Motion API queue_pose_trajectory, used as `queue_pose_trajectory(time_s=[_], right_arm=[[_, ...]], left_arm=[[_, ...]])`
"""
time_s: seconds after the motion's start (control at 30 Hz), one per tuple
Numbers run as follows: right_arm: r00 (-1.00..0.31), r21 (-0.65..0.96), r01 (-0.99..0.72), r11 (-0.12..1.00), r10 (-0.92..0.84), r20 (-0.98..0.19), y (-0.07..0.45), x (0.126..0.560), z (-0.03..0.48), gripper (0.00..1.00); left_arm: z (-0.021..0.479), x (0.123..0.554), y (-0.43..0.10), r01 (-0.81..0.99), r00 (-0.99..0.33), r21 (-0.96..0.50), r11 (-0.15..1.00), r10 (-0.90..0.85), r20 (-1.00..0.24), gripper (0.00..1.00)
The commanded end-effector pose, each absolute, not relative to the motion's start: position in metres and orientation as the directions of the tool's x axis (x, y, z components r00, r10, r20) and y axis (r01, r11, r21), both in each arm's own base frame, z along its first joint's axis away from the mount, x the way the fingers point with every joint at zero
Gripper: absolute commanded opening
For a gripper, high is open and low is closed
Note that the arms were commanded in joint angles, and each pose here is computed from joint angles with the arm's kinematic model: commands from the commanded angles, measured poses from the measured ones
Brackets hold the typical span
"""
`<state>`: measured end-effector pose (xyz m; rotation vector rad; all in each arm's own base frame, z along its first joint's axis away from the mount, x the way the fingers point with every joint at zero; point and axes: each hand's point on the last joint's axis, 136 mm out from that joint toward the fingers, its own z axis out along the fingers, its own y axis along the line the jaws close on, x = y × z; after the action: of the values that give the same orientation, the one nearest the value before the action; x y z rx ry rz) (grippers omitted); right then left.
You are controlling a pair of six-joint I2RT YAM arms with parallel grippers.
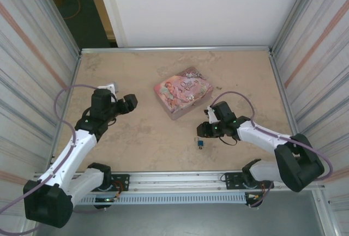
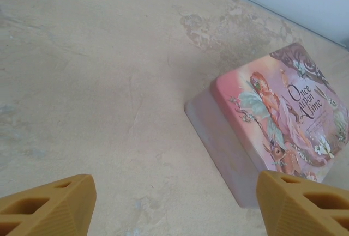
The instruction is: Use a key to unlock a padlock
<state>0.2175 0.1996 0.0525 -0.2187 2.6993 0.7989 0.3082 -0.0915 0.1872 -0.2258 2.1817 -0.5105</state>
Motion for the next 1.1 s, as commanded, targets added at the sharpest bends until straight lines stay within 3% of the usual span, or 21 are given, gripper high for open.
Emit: queue_pose_trajectory(time_s=[0.0,0.57,0.83,1.0,1.07], right_arm=[[-0.896,0.441,-0.269,0.856,-0.054,-0.441,0.189,0.232,0.075,0.36],[-0.641,0.243,-0.145,0.959,0.096,-0.761,0.087,0.284,0.145,0.55],[-0.526,0.209,0.006,0.978,0.18,-0.831,0.034,0.299,0.156,0.79],[-0.452,0.205,0.098,0.974,0.227,-0.863,0.003,0.31,0.155,0.99],[-0.425,0.193,0.123,0.974,0.227,-0.876,-0.009,0.314,0.152,0.99]], left_arm=[[0.19,0.305,-0.08,0.002,-0.59,-0.404,0.915,-0.325,-0.739,0.79],[0.2,0.297,-0.005,-0.227,-0.402,-0.173,0.958,-0.254,-0.88,0.9],[0.201,0.303,0.017,-0.318,-0.308,-0.112,0.941,-0.214,-0.927,0.93],[0.194,0.316,0.023,-0.359,-0.312,-0.061,0.932,-0.181,-0.933,0.95],[0.188,0.32,0.026,-0.366,-0.335,-0.003,0.93,-0.135,-0.933,0.96]])
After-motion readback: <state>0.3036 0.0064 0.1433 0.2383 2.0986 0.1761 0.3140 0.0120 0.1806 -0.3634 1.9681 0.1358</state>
